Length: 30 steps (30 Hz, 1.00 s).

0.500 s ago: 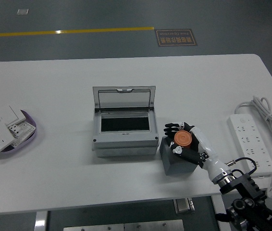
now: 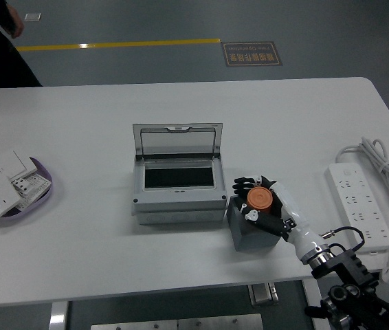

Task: Pick up the cylinder from the cube,place it in the box,flap close box

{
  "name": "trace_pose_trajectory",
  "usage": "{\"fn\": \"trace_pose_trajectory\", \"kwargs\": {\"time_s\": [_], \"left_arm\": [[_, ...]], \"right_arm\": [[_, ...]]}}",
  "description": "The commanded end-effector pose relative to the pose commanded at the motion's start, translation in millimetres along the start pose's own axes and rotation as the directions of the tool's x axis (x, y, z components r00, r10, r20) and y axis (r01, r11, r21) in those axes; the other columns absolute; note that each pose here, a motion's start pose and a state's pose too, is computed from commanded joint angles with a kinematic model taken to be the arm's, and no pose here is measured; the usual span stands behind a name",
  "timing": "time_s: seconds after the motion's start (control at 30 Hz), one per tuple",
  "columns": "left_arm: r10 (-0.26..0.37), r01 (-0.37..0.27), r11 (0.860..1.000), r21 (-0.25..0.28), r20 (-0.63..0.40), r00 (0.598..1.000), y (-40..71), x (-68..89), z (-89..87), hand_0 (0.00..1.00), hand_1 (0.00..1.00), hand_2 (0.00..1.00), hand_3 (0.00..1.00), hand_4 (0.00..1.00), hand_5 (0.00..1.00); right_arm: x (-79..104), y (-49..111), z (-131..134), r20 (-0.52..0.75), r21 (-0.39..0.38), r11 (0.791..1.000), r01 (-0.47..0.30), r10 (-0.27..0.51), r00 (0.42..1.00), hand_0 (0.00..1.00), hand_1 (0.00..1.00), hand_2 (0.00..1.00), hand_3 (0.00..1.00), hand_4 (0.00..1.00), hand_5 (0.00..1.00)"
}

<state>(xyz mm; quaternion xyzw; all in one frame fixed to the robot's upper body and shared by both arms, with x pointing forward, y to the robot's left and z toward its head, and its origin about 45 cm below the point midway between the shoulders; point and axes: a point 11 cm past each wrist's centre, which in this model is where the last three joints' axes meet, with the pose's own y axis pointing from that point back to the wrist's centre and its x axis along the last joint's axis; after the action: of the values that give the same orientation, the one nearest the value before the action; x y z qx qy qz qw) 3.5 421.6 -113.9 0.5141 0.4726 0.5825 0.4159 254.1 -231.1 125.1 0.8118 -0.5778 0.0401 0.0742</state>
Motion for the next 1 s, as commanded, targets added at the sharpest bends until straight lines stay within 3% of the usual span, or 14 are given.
{"fn": "trace_pose_trajectory", "kwargs": {"time_s": [0.03,0.2,0.23,0.4,0.43,0.6,0.63,0.83,1.0], "left_arm": [[0.0,0.0,1.0,-0.001,0.0,1.0,0.0,-0.1,0.3,0.638,0.664,0.576,0.643,0.711,0.302],[0.002,-0.002,1.0,0.005,0.006,1.0,0.1,0.6,-0.5,0.638,0.664,0.576,0.643,0.711,0.302],[0.002,-0.002,1.0,0.006,0.006,1.0,0.1,0.7,-0.9,0.639,0.663,0.576,0.643,0.711,0.308],[0.001,-0.001,1.0,0.009,0.007,1.0,-0.1,-0.1,-1.5,0.639,0.663,0.576,0.643,0.711,0.308],[0.0,0.0,1.0,0.008,0.007,1.0,-0.1,-0.4,-1.3,0.639,0.664,0.578,0.643,0.714,0.314],[-0.002,0.002,1.0,0.005,0.009,1.0,-0.2,-1.5,-0.4,0.639,0.664,0.578,0.643,0.714,0.314],[-0.002,0.002,1.0,0.005,0.009,1.0,-0.2,-1.6,-0.4,0.638,0.663,0.577,0.644,0.715,0.317],[-0.002,0.002,1.0,0.009,0.009,1.0,-0.3,-1.7,-2.1,0.638,0.663,0.578,0.644,0.715,0.318],[-0.004,0.003,1.0,0.012,0.011,1.0,-0.4,-2.7,-3.1,0.638,0.663,0.578,0.644,0.715,0.318]], "right_arm": [[0.2,-0.1,0,-0.002,-0.001,1.0,-0.001,0.001,1.0,0.709,0.664,0.608,0.639,0.462,0.002],[-0.2,-0.5,1,-0.004,-0.005,1.0,-0.001,0.001,1.0,0.709,0.664,0.608,0.639,0.462,0.002],[-0.4,-0.8,1,-0.004,-0.004,1.0,-0.001,0.001,1.0,0.693,0.594,0.542,0.533,0.172,0.002],[-1.2,-2.8,-1,-0.008,0.003,1.0,-0.005,0.005,1.0,0.693,0.594,0.542,0.533,0.172,0.002],[-1.2,-3.3,-2,-0.009,0.005,1.0,-0.006,0.006,1.0,0.434,0.451,0.465,0.384,0.097,0.002],[0.4,-11.1,-10,-0.025,0.036,0.999,-0.022,0.023,0.999,0.434,0.451,0.465,0.384,0.097,0.002],[0.7,-13.3,-12,-0.029,0.044,0.999,-0.025,0.027,0.999,0.287,0.329,0.386,0.31,0.002,0.002],[-1.8,-33.1,-35,-0.048,0.117,0.992,-0.041,0.047,0.998,0.269,0.323,0.375,0.303,0.002,0.002],[-22.2,-56.0,-59,-0.109,0.17,0.985,0.003,0.016,0.994,0.269,0.323,0.375,0.303,0.002,0.002]]}}
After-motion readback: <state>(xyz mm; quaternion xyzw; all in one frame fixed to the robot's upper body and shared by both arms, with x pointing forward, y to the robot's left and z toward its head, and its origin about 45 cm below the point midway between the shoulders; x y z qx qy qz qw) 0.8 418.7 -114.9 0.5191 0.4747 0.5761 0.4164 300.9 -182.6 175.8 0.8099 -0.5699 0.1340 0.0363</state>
